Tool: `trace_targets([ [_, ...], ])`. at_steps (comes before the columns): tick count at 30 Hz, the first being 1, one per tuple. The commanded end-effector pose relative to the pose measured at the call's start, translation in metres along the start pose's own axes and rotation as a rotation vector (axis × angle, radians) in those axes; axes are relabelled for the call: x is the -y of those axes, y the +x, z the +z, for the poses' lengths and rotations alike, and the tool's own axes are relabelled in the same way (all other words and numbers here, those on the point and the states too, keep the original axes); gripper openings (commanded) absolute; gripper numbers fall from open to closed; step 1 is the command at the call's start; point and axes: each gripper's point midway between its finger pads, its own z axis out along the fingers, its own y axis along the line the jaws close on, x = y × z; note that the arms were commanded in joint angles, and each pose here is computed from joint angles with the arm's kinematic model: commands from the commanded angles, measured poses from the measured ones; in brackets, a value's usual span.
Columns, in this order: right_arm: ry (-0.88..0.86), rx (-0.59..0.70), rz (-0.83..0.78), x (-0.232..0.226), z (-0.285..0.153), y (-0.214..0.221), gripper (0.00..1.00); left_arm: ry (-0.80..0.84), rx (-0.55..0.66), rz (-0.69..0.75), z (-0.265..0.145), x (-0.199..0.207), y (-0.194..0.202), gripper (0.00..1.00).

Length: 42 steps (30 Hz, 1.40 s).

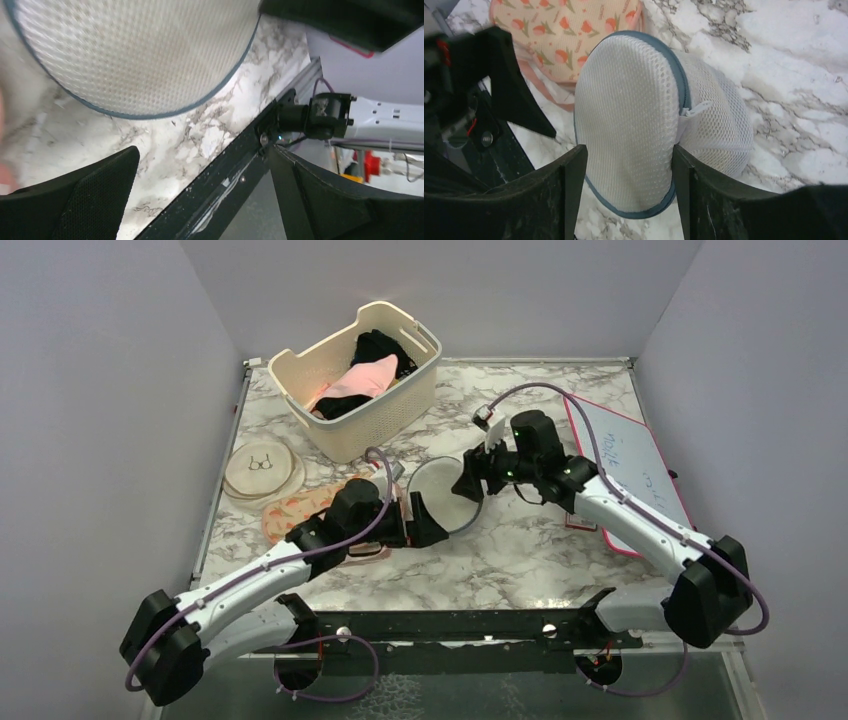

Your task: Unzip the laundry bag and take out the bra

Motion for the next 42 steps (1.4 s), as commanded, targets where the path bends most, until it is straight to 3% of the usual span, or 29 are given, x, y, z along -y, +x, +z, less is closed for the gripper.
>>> trace_targets([
  [1, 0.067, -0.033, 0.084, -0.004, -0.027, 0.018, 0.68, -0.194, 0.093, 0.175, -0.029, -0.013, -0.033, 0.99],
  [6, 0.088, -0.021, 0.135, -0.013, -0.052, 0.025, 0.82, -0.251, 0.147, 0.284, -0.036, 0.001, -0.077, 0.99],
  [13, 0.152, -0.012, 0.195, -0.009, -0.07, 0.047, 0.86, -0.196, 0.151, 0.284, -0.003, 0.018, -0.13, 0.99],
  [17, 0.175, 0.008, 0.222, -0.009, -0.078, 0.048, 0.86, -0.13, 0.108, 0.262, 0.023, 0.026, -0.127, 0.99],
  [23, 0.274, 0.099, 0.186, 0.003, -0.097, 0.032, 0.89, -0.239, 0.164, 0.375, 0.017, 0.03, -0.129, 0.99],
  [32, 0.353, 0.367, 0.113, -0.004, -0.161, -0.019, 0.86, -0.34, 0.102, 0.546, 0.046, 0.055, -0.121, 0.88],
  [39, 0.417, 0.424, 0.103, -0.006, -0.198, -0.019, 0.86, -0.502, 0.116, 0.66, 0.076, 0.067, -0.122, 0.91],
  [42, 0.415, 0.435, 0.1, -0.008, -0.205, -0.016, 0.86, -0.55, 0.106, 0.666, 0.085, 0.058, -0.123, 0.83],
])
